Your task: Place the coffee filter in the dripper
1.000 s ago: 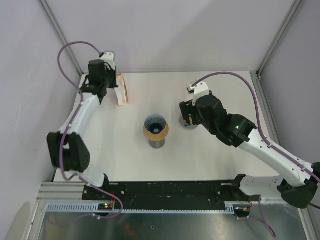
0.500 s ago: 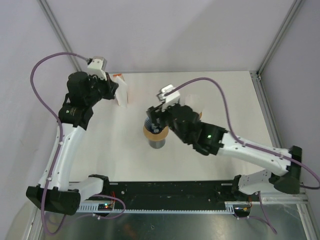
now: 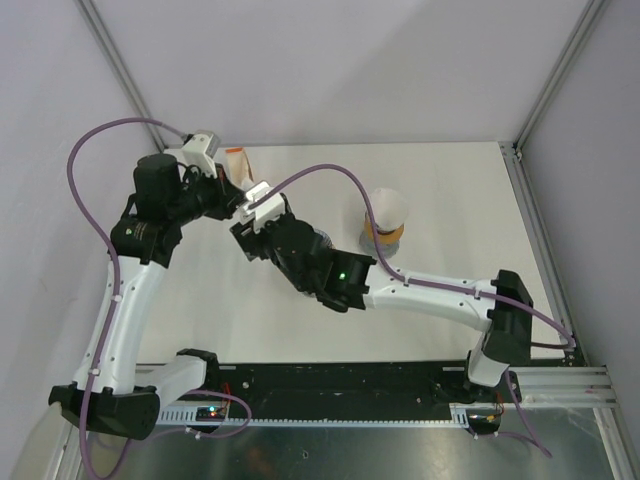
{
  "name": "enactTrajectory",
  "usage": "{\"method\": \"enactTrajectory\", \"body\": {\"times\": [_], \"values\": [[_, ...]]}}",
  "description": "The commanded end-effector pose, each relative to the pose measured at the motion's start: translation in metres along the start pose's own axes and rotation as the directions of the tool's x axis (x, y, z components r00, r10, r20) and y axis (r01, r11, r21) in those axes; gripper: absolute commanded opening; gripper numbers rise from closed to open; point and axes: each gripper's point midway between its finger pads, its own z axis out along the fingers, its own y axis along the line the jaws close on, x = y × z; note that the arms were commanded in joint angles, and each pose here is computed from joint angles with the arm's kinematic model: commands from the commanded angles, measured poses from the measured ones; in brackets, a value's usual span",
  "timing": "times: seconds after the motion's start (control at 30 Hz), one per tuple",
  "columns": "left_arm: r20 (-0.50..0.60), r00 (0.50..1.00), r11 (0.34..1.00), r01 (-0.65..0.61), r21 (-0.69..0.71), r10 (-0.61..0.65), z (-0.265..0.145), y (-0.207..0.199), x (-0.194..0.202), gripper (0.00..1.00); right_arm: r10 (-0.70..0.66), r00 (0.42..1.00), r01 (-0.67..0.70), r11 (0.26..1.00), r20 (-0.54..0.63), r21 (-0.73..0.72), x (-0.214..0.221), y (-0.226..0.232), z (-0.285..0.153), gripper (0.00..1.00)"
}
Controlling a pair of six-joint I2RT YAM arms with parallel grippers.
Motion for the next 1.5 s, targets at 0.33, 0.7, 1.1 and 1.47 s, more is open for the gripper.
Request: {"method": "enactTrajectory", "body": {"times": [0.33, 0.7, 1.1, 1.47], "values": [[0.035, 0.999, 0.996, 0.006, 0.085, -0.009, -0.014, -0.023, -0.015, 0.00, -0.048, 0.997, 0.060, 0.973, -0.061, 0.221, 0.017, -0.048, 0.030, 0.54], [-0.005, 0.996, 0.995, -0.093, 0.039, 0.094, -0.007, -0.012, 0.000, 0.00, -0.034, 0.995, 0.059, 0.958, -0.091, 0.282, -0.002, -0.097, 0.005, 0.00], [0.013, 0.974, 0.960, -0.226, 0.166, 0.227, -0.024, -0.048, -0.017, 0.55, 0.055, 0.920, -0.006, 0.992, -0.388, 0.126, 0.003, -0.119, -0.037, 0.00], [-0.004, 0.980, 0.934, -0.186, 0.304, 0.197, -0.034, -0.075, -0.015, 0.70, 0.072, 0.712, -0.120, 0.993, -0.699, -0.020, 0.060, -0.104, -0.082, 0.00]]}}
